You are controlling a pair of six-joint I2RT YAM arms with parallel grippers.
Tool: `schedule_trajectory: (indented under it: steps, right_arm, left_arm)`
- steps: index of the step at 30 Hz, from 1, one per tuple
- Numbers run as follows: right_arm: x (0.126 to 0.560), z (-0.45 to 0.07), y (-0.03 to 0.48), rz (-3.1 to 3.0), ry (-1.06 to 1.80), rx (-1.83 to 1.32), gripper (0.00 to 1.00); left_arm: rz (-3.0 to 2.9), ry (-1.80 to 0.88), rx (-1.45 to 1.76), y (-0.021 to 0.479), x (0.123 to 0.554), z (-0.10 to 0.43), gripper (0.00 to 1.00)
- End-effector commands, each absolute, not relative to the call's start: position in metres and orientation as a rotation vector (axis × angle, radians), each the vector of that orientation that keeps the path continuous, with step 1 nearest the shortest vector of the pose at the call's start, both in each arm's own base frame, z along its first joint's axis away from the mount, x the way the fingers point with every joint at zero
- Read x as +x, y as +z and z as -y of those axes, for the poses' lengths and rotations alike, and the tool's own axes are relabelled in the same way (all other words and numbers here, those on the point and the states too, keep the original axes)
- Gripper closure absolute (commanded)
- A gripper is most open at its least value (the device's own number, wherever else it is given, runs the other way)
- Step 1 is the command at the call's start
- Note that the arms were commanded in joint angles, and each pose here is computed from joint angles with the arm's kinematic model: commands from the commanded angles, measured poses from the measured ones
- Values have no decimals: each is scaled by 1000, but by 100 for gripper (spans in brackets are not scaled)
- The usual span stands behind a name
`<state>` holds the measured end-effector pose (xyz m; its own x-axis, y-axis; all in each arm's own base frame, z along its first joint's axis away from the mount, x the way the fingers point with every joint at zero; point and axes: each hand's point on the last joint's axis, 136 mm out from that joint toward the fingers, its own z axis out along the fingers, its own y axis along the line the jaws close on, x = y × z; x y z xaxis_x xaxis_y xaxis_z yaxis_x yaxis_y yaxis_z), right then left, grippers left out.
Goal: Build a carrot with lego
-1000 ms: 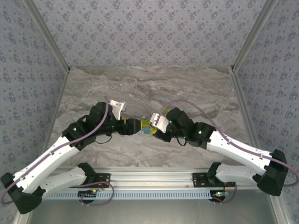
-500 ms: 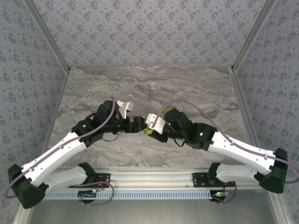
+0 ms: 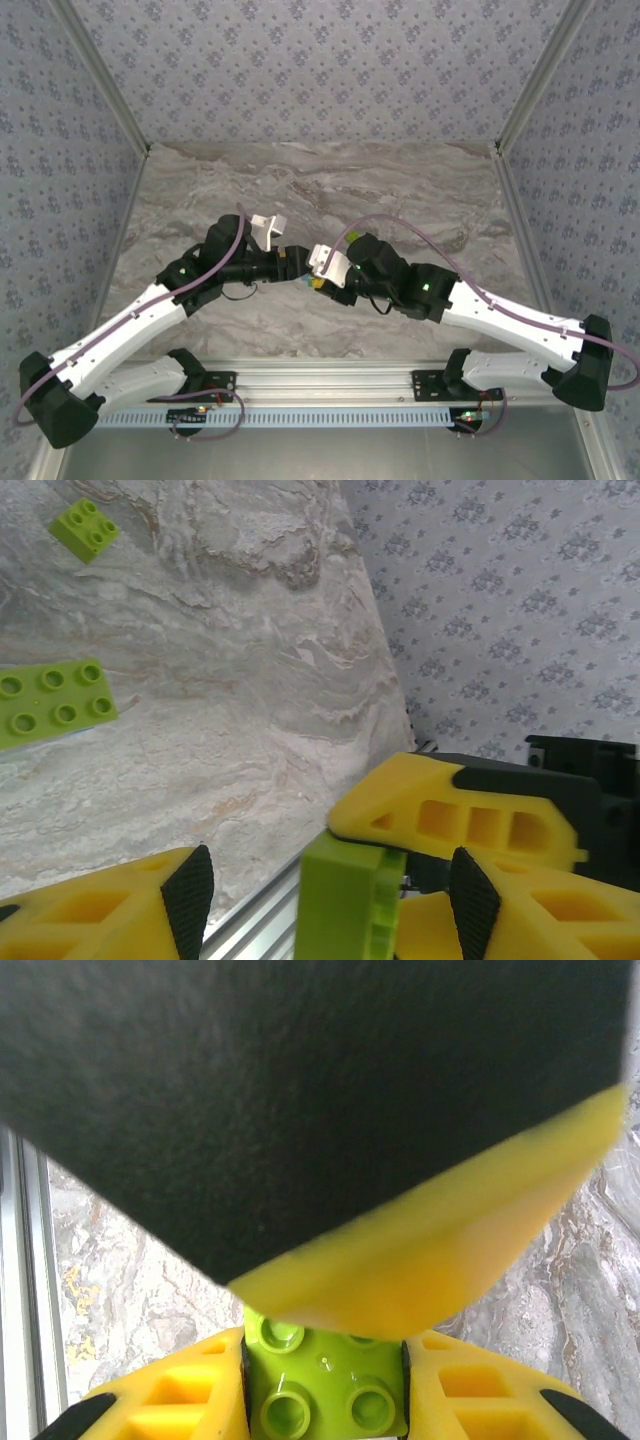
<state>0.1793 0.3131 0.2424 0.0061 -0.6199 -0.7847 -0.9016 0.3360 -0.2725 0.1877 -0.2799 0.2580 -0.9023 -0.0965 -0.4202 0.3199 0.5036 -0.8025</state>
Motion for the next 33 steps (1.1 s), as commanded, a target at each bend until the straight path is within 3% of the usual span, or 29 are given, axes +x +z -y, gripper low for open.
schedule_trajectory:
  steps: [1, 12, 19, 33]
  right_arm:
    - [185, -320, 258, -1661, 383, -1360, 66]
    - [188, -323, 262, -1644, 373, -1345, 67]
    - [191, -323, 259, -1653, 356, -1344, 67]
    - [201, -321, 253, -1669, 324, -1332, 67]
  left_arm:
    - [-2309, -1451, 193, 264, 187, 287, 34]
    - [-2332, -1494, 200, 255, 185, 293, 40]
    - [-2321, -1527, 214, 257, 181, 294, 51]
    - [-2348, -1544, 226, 249, 173, 292, 58]
